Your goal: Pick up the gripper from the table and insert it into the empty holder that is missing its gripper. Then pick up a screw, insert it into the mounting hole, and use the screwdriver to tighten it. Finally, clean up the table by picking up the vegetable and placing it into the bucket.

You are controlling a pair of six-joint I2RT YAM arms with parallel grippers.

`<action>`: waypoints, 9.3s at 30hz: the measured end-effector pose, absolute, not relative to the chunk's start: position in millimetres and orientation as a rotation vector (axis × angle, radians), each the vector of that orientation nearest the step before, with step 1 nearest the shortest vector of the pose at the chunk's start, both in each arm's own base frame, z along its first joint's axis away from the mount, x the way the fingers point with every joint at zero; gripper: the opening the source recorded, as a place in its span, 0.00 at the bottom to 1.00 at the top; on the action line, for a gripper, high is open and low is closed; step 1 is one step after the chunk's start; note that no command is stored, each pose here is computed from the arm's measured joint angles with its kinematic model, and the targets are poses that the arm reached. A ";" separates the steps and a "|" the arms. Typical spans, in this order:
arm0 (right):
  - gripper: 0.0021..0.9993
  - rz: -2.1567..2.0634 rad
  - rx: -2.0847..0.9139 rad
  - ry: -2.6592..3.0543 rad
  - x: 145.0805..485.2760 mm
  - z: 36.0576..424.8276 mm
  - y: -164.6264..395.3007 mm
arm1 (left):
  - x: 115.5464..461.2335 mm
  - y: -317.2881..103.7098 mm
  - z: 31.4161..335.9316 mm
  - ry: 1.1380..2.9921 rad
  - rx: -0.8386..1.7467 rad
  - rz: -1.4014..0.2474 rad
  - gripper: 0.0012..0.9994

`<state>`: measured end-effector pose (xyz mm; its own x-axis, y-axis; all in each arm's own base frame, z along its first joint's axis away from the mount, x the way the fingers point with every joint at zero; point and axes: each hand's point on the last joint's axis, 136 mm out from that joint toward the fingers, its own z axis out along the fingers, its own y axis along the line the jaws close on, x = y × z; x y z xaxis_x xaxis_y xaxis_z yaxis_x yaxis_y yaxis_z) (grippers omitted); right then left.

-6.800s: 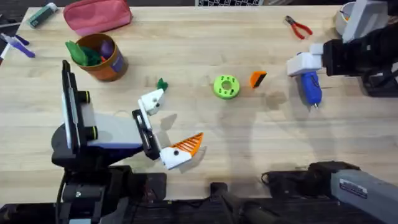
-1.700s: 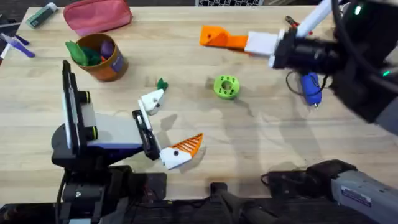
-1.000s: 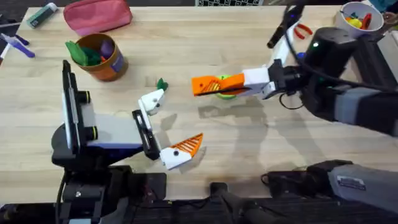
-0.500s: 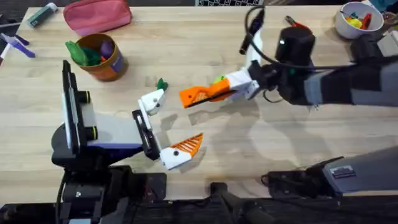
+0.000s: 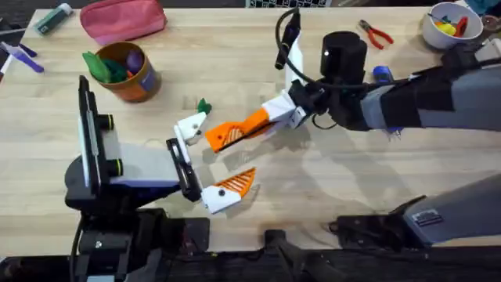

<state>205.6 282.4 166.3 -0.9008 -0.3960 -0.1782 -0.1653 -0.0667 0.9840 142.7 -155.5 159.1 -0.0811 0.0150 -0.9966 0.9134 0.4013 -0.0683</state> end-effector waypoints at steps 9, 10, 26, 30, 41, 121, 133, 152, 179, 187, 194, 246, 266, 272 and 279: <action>0.01 -2.087 0.623 -2.020 207.5 170.4 285.8 | 142.7 -155.5 159.1 1.455 0.883 -0.936 0.99; 0.01 -2.087 0.623 -2.020 208.5 171.8 286.3 | 142.7 -155.5 159.0 1.455 0.883 -0.937 0.99; 0.01 -2.049 0.557 -2.011 216.6 162.8 291.4 | 142.7 -155.5 159.1 1.455 0.883 -0.936 0.99; 0.01 -2.042 0.543 -2.009 217.0 159.5 291.6 | 142.9 -155.4 159.0 1.455 0.882 -0.936 0.99; 0.01 -2.055 0.567 -2.011 218.7 162.5 292.4 | 143.0 -155.4 159.0 1.455 0.882 -0.935 0.99; 0.01 -2.062 0.535 -2.136 230.0 164.9 323.9 | 145.5 -153.8 158.9 1.462 0.869 -0.923 0.99; 0.01 -2.049 0.521 -2.139 227.3 164.2 328.6 | 146.0 -153.5 158.9 1.467 0.862 -0.926 0.99; 0.01 -2.048 0.495 -2.159 229.7 163.7 331.3 | 148.3 -152.1 158.8 1.477 0.844 -0.921 0.99; 0.01 -2.050 0.471 -2.180 231.1 165.3 331.8 | 149.4 -151.6 158.9 1.478 0.840 -0.915 0.99; 0.01 -2.054 0.464 -2.191 231.6 166.3 331.6 | 149.5 -151.6 158.9 1.478 0.840 -0.914 0.99; 0.01 -2.057 0.446 -2.212 229.3 166.2 329.9 | 148.7 -152.0 158.9 1.476 0.844 -0.918 0.99; 0.98 -2.059 0.303 -2.340 247.5 157.4 330.6 | 144.4 -154.3 159.0 1.462 0.870 -0.934 0.99; 0.99 -1.545 -0.003 -2.937 274.2 178.9 196.8 | 143.9 -154.5 159.0 1.461 0.873 -0.936 0.99; 0.99 -1.066 0.132 -3.249 283.0 196.3 159.5 | 143.8 -154.5 159.0 1.461 0.873 -0.936 0.99; 0.96 -0.478 0.399 -3.431 286.1 205.3 142.4 | 143.9 -154.5 159.0 1.461 0.873 -0.936 0.99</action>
